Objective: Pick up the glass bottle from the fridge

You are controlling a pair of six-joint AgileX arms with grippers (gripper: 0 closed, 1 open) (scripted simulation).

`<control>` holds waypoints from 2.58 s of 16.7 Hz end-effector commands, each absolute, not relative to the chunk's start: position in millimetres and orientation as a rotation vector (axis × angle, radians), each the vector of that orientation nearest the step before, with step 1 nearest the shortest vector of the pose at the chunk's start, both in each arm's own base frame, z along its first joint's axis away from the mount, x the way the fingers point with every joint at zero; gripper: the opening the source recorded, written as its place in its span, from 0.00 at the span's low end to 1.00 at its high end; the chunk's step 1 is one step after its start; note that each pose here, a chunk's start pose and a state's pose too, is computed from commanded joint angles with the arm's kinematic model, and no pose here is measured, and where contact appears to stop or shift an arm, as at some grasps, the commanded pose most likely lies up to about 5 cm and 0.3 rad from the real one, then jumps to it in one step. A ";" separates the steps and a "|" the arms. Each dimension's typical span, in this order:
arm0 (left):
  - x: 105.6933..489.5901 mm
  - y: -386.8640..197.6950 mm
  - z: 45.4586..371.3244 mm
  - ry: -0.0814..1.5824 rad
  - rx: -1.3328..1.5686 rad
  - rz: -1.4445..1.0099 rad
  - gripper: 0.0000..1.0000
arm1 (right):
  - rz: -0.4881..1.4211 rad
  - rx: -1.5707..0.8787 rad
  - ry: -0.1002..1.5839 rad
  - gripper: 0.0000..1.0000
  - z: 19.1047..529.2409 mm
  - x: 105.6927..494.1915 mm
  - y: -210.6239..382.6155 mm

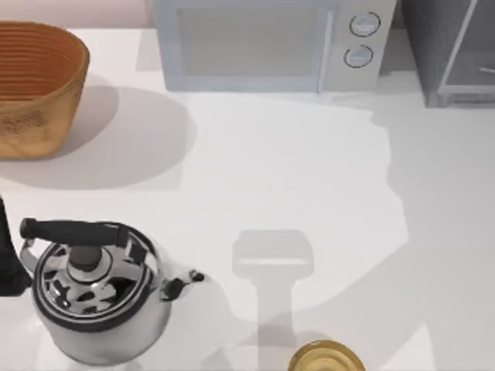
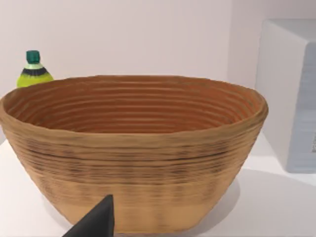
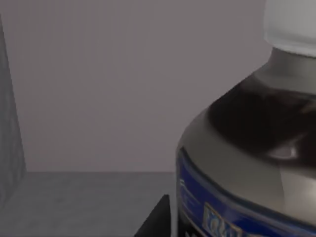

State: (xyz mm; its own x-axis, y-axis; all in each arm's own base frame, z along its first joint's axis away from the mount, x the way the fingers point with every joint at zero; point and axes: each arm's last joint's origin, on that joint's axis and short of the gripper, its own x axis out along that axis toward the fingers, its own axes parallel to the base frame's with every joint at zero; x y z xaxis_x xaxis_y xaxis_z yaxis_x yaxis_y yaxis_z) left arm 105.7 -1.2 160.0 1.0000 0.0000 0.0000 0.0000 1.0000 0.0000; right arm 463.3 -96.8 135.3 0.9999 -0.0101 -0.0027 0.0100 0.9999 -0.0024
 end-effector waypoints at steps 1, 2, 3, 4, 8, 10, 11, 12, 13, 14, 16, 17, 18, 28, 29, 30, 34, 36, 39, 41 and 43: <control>105.7 -1.2 160.0 0.000 0.000 0.000 1.00 | -0.010 -0.002 0.003 0.00 135.3 463.3 -96.8; 105.7 -1.2 160.0 0.000 0.000 0.000 1.00 | -0.010 -0.002 0.003 0.00 135.3 463.3 -96.8; 105.7 -1.2 160.0 0.000 0.000 0.000 1.00 | -0.010 -0.002 0.003 0.00 135.3 463.3 -96.8; 105.7 -1.2 160.0 0.000 0.000 0.000 1.00 | -0.010 -0.002 0.003 0.00 135.3 463.3 -96.8; 105.7 -1.2 160.0 0.000 0.000 0.000 1.00 | -0.013 -0.002 0.000 0.00 137.6 463.0 -98.1; 105.7 -1.2 160.0 0.000 0.000 0.000 1.00 | -0.013 -0.004 -0.008 0.00 151.3 463.3 -98.1; 105.7 -1.2 160.0 0.000 0.000 0.000 1.00 | -0.014 -0.003 -0.002 0.00 157.5 463.4 -98.3; 105.7 -1.2 160.0 0.000 0.000 0.000 1.00 | -0.013 0.000 0.008 0.00 162.9 463.3 -98.3; 105.7 -1.2 160.0 0.000 0.000 0.000 1.00 | -0.013 0.001 0.015 0.00 169.1 463.1 -98.1; 105.7 -1.2 160.0 0.000 0.000 0.000 1.00 | -0.013 0.001 0.012 0.00 177.1 462.9 -98.1; 105.7 -1.2 160.0 0.000 0.000 0.000 1.00 | -0.013 -0.001 0.002 0.00 185.9 462.9 -98.1; 105.7 -1.2 160.0 0.000 0.000 0.000 1.00 | -0.013 -0.001 0.002 0.00 185.9 462.9 -98.1; 105.7 -1.2 160.0 0.000 0.000 0.000 1.00 | -0.013 -0.001 0.002 0.00 185.9 462.9 -98.1; 105.7 -1.2 160.0 0.000 0.000 0.000 1.00 | -0.018 0.003 0.023 0.00 181.1 390.1 -99.0; 105.7 -1.2 160.0 0.000 0.000 0.000 1.00 | -0.016 0.004 0.022 0.00 180.8 380.0 -98.2; 105.7 -1.2 160.0 0.000 0.000 0.000 1.00 | -0.014 0.003 0.017 0.00 181.5 372.0 -97.6; 105.7 -1.2 160.0 0.000 0.000 0.000 1.00 | -0.012 0.002 0.007 0.00 183.2 362.8 -97.0; 105.7 -1.2 160.0 0.000 0.000 0.000 1.00 | -0.007 0.005 0.012 0.00 181.7 364.3 -95.2; 105.7 -1.2 160.0 0.000 0.000 0.000 1.00 | -0.007 0.003 0.011 0.00 186.5 360.5 -92.4; 105.7 -1.2 160.0 0.000 0.000 0.000 1.00 | -0.007 -0.001 0.010 0.00 197.0 350.8 -85.9; 105.7 -1.2 160.0 0.000 0.000 0.000 1.00 | -0.009 -0.005 0.008 0.00 211.6 334.5 -76.5</control>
